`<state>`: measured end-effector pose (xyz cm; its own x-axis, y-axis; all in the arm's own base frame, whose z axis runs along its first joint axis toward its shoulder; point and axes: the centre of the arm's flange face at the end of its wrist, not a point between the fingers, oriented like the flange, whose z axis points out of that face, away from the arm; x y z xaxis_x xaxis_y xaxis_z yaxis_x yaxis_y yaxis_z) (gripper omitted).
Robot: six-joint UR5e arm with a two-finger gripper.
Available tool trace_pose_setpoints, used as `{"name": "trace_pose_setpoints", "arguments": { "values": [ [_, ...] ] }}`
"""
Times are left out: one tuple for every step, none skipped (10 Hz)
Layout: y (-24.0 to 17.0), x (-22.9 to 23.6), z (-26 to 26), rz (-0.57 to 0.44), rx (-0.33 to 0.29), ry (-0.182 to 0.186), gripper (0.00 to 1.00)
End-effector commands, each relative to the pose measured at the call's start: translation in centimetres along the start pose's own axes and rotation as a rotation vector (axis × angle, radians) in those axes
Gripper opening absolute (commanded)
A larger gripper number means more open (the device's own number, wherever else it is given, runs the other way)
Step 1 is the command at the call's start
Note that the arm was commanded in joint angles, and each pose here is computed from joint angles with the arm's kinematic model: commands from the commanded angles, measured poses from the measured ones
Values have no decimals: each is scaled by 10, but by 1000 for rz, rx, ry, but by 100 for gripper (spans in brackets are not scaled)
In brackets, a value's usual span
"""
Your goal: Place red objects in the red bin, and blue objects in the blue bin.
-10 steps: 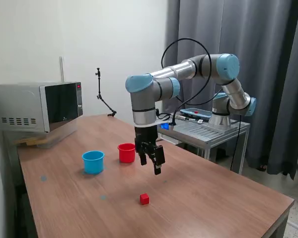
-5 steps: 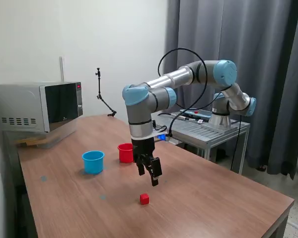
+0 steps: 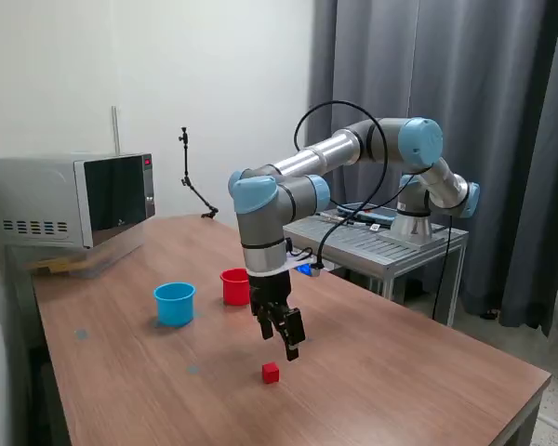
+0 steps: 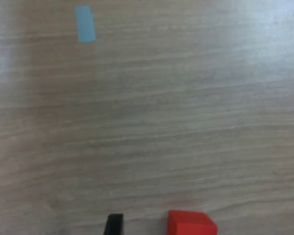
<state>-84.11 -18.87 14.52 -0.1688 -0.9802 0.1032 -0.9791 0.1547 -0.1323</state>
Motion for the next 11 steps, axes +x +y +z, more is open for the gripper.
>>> {"name": "trace_pose_setpoints", "arguments": {
  "values": [
    [2, 5, 5, -15, -5, 1, 100],
    [3, 5, 7, -21, -6, 0, 100],
    [5, 6, 7, -32, -12, 1, 100],
    [5, 7, 9, -35, -12, 1, 100],
    [7, 7, 12, -36, -18, 2, 100],
    [9, 8, 19, -38, -17, 2, 100],
    [8, 13, 26, -46, -19, 2, 100],
    [9, 19, 26, -54, -46, 7, 100],
    [8, 20, 25, -56, -51, 5, 100],
    [10, 20, 26, -56, -65, 4, 100],
    [10, 20, 26, -55, -70, 2, 100]
  ]
}}
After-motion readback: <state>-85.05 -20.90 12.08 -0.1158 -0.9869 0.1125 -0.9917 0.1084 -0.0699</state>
